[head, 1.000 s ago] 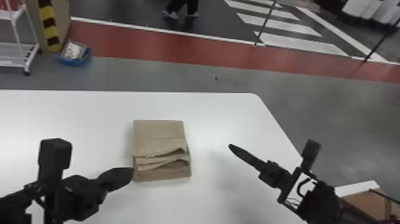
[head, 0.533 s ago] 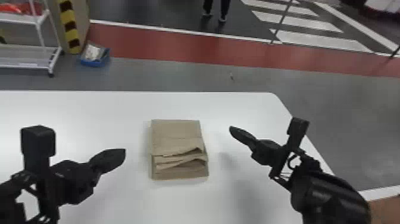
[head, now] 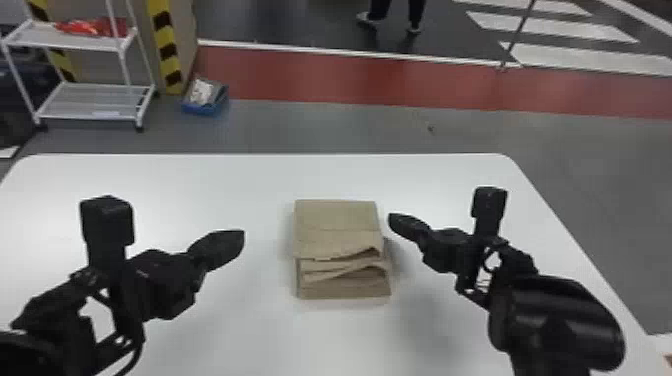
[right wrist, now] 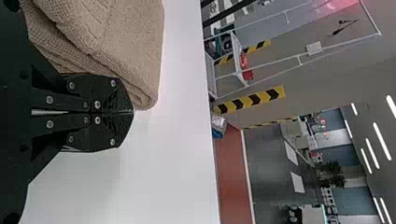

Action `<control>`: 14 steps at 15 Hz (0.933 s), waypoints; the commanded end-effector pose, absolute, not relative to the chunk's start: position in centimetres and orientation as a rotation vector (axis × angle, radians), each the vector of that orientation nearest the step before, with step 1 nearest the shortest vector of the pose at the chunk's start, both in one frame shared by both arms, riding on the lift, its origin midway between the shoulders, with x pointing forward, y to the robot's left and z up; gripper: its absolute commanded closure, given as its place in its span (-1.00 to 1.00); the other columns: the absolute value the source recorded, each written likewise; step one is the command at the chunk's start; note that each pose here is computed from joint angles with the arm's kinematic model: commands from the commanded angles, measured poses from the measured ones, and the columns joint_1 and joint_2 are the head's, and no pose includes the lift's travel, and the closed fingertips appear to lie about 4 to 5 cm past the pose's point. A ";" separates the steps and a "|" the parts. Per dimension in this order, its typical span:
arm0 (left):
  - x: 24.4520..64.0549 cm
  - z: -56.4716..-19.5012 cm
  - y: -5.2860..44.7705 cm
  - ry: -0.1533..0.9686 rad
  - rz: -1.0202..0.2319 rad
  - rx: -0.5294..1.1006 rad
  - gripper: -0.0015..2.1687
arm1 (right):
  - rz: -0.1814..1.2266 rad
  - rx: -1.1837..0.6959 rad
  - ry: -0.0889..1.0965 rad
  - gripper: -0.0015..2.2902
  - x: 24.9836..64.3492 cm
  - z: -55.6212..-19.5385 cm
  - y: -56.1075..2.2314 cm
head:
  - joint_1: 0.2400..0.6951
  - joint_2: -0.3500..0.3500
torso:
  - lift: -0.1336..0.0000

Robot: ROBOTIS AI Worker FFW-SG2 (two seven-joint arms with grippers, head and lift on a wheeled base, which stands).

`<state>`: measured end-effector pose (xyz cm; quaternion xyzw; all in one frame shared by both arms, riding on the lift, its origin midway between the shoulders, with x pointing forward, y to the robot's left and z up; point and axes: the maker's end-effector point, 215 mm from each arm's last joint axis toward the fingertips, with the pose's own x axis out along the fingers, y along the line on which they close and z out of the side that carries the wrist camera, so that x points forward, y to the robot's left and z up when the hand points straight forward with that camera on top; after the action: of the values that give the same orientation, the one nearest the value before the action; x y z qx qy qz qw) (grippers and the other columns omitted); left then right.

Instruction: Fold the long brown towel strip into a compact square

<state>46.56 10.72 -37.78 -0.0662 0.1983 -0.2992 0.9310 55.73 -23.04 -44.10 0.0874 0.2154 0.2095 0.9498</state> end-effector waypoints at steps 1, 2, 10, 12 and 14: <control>46.7 -37.6 11.1 0.401 -0.607 -0.134 0.94 | 0.460 0.161 0.453 0.89 55.5 -44.6 -21.0 | 1.00 -0.40 | -0.85; 46.7 -37.6 11.1 0.401 -0.607 -0.134 0.94 | 0.464 0.160 0.458 0.89 55.3 -44.9 -20.6 | 1.00 -0.37 | -0.85; 47.1 -37.3 11.3 0.395 -0.605 -0.130 0.94 | 0.516 0.131 0.463 0.89 55.4 -44.7 -16.9 | 1.00 -0.22 | -0.85; 46.9 -37.5 11.5 0.398 -0.604 -0.128 0.94 | 0.504 0.130 0.455 0.89 55.1 -44.5 -17.4 | 1.00 -0.18 | -0.85; 46.9 -37.5 11.8 0.398 -0.597 -0.129 0.93 | 0.473 0.145 0.429 0.85 54.7 -43.5 -18.9 | 1.00 -0.18 | -0.85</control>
<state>46.95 11.59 -37.51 -0.0627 0.1948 -0.2939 0.9337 55.03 -17.86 -44.25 0.0664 0.2195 0.2416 0.9429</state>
